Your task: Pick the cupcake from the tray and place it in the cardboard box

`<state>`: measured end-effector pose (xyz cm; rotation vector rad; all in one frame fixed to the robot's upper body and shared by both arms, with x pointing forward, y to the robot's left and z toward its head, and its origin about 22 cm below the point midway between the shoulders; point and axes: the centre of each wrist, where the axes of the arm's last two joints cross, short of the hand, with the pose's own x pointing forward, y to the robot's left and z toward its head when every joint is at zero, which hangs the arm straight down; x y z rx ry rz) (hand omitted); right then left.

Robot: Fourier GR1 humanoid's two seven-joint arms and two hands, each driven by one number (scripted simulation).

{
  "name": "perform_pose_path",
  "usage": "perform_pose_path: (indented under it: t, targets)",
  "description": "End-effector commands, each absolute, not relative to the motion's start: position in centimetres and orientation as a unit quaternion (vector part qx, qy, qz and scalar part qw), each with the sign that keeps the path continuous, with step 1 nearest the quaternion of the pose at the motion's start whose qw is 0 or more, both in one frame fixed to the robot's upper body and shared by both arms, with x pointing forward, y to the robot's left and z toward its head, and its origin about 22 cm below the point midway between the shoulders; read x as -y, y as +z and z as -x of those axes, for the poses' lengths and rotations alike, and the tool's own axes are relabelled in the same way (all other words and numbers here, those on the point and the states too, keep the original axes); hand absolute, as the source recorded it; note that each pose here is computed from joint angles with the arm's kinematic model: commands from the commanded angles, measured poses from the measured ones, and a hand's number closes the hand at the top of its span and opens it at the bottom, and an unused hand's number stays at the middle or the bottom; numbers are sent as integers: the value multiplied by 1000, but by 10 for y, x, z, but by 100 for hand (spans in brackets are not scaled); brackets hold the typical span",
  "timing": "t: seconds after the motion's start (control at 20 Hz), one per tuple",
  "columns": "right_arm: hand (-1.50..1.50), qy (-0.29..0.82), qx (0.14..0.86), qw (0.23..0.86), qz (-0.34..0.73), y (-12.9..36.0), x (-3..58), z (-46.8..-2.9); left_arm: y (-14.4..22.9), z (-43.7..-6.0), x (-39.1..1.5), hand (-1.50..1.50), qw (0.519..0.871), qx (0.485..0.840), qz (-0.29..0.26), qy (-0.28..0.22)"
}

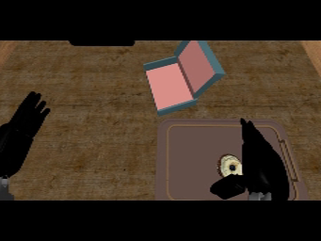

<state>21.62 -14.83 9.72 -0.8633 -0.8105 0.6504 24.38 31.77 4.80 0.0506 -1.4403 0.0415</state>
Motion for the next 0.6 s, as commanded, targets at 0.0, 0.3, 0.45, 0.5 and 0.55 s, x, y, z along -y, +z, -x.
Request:
perform_pose_path:
  t: [0.0, 0.3, 0.45, 0.5, 0.55]
  targets:
    - [-150, 297, 298, 806, 416, 89, 140, -216, 65, -256, -319, 0, 748, 663, -23, 19]
    - [-150, 282, 276, 813, 427, 93, 141, -226, 48, -242, -316, 0, 750, 661, -27, 15]
    - [-150, 288, 271, 816, 422, 79, 152, -223, 70, -246, -315, 0, 749, 661, -25, 25]
    - [-150, 301, 268, 811, 424, 78, 157, -226, 46, -231, -336, 0, 752, 658, -38, 21]
    - [-150, 294, 265, 812, 428, 86, 139, -234, 58, -241, -322, 0, 749, 662, -22, 18]
